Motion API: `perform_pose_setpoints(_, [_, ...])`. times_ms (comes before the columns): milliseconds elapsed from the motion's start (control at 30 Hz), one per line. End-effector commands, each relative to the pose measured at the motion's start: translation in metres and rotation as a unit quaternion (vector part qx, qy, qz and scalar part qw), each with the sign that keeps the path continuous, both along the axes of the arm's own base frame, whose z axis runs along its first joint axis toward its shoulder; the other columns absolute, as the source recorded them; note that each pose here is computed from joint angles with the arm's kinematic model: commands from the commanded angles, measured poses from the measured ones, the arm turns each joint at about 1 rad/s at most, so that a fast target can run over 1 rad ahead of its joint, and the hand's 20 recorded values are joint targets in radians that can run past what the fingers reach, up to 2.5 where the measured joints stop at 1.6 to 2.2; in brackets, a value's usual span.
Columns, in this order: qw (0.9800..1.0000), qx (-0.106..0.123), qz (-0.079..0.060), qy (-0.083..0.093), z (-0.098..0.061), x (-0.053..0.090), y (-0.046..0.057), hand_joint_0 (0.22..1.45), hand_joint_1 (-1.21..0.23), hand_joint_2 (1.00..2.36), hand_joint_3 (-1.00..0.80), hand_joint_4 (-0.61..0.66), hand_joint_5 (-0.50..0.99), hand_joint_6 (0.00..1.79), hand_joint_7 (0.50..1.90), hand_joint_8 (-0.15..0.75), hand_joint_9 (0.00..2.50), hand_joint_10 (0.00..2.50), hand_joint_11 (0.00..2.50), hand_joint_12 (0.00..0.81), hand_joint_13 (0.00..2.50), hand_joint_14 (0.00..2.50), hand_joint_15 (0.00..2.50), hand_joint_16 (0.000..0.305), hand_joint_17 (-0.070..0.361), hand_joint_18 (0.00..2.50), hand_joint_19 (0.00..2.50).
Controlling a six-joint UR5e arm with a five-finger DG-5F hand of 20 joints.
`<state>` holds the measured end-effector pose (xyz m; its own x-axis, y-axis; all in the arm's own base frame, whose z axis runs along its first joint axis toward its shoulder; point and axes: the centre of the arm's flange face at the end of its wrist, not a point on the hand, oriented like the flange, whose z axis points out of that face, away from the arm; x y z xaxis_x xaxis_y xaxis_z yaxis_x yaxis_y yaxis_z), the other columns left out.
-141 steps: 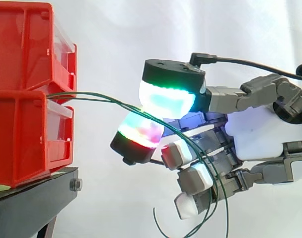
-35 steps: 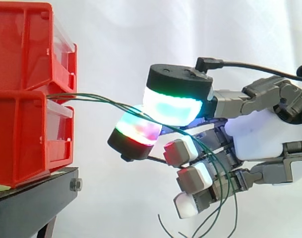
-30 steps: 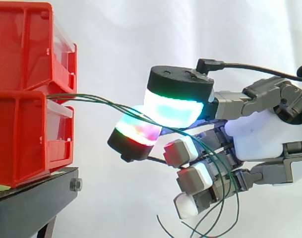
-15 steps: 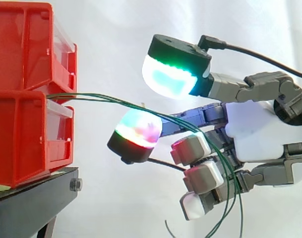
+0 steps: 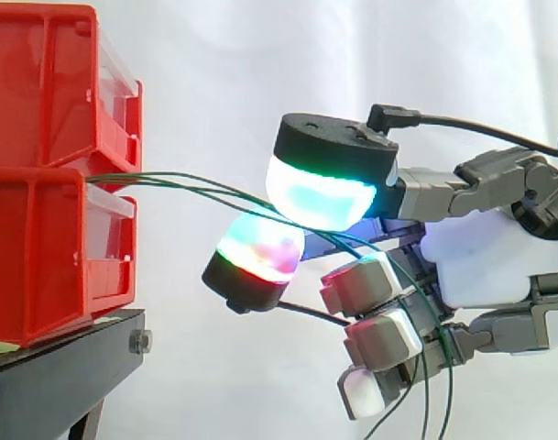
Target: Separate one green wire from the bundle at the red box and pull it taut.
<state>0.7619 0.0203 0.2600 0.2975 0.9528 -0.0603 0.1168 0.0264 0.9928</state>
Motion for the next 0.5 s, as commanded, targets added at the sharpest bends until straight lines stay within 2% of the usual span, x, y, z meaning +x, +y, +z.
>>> perform_pose_setpoints(0, [1.0, 0.0, 0.0, -0.001, -0.0001, 0.0003, 0.0002, 0.64, -0.78, 1.01, -0.38, 0.02, -0.17, 0.92, 0.94, 0.262, 1.28, 0.02, 1.15, 0.328, 1.2, 0.03, 0.93, 0.05, 0.112, 0.85, 0.72])
perform_pose_setpoints(167, [1.0, 0.0, 0.0, -0.001, -0.0001, 0.0003, 0.0002, 0.65, -0.75, 1.01, -0.37, 0.02, -0.18, 0.92, 0.9, 0.266, 1.25, 0.02, 1.14, 0.331, 1.2, 0.03, 0.93, 0.051, 0.114, 0.85, 0.72])
perform_pose_setpoints(300, [1.0, 0.0, 0.0, -0.001, -0.0007, 0.0001, 0.0002, 0.69, -0.83, 1.0, -0.5, 0.03, -0.18, 0.91, 0.86, 0.252, 1.22, 0.02, 1.12, 0.326, 1.18, 0.03, 0.92, 0.05, 0.112, 0.84, 0.7])
perform_pose_setpoints(467, [1.0, 0.001, 0.0, -0.003, 0.0012, 0.0003, 0.0002, 0.71, -0.92, 1.0, -0.5, 0.01, -0.17, 0.91, 0.87, 0.245, 1.23, 0.02, 1.13, 0.319, 1.17, 0.03, 0.91, 0.049, 0.111, 0.83, 0.67])
